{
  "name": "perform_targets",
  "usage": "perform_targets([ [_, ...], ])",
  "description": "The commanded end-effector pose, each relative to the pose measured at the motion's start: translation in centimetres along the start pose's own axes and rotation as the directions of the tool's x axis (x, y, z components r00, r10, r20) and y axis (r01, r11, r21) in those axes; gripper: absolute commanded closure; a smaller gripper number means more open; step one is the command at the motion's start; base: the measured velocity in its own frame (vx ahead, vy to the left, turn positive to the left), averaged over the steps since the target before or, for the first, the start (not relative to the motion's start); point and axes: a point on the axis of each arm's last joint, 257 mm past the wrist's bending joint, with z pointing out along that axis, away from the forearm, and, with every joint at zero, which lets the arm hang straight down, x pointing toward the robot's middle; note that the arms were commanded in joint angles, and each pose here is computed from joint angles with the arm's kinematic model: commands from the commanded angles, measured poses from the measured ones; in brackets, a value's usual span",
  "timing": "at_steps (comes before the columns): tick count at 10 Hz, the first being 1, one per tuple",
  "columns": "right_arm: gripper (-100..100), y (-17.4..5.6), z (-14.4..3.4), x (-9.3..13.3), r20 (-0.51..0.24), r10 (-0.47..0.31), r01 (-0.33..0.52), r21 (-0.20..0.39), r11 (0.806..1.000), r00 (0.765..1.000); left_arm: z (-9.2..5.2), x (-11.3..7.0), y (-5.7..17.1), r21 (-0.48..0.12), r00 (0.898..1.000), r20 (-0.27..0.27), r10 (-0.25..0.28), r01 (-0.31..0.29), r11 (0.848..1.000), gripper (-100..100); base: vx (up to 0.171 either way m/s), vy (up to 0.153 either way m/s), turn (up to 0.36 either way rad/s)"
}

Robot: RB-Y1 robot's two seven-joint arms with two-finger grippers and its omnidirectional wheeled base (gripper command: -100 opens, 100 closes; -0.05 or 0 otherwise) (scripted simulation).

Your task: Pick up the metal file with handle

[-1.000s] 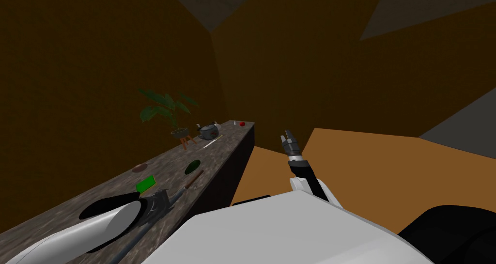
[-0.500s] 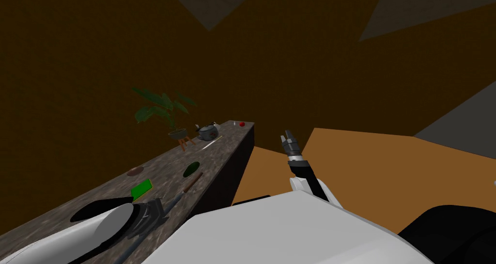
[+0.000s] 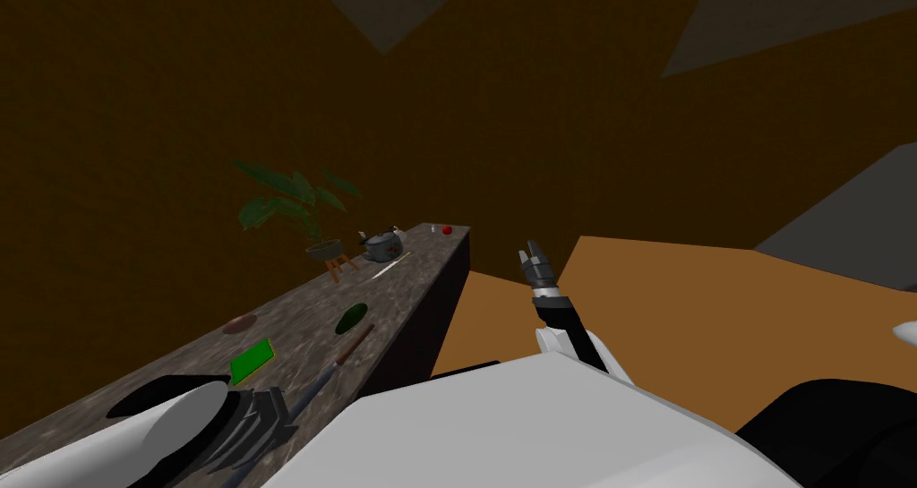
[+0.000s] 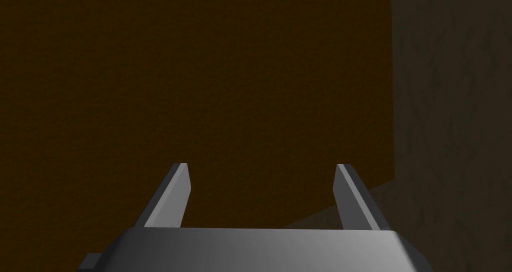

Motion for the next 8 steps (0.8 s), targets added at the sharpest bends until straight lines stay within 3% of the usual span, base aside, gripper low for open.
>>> perform_targets([
  [1,0,0.0,0.0,0.0,0.000,0.000,0.000,0.000,1.000,1.000,-0.2,-1.2,0.9,-0.045,0.999,0.026,-0.033,0.035,0.998,-100,0.027,0.022,-0.036],
  [5,0,0.0,0.0,0.0,0.000,0.000,0.000,0.000,1.000,1.000,-0.6,-3.1,2.1,-0.113,0.994,0.077,-0.078,0.087,0.990,-100,0.022,0.023,-0.022],
  [6,0,0.0,0.0,0.0,0.000,0.000,0.000,0.000,1.000,1.000,-0.5,-2.8,1.9,-0.103,0.995,0.068,-0.072,0.079,0.992,-100,0.006,0.007,-0.002],
  [7,0,0.0,0.0,0.0,0.000,0.000,0.000,0.000,1.000,1.000,-0.5,-2.8,2.0,-0.106,0.995,0.071,-0.074,0.081,0.991,0,0.000,0.000,0.000],
  [8,0,0.0,0.0,0.0,0.000,0.000,0.000,0.000,1.000,1.000,0.5,-3.0,1.9,-0.106,0.995,0.070,-0.076,0.083,0.991,-100,-0.002,-0.004,-0.016],
])
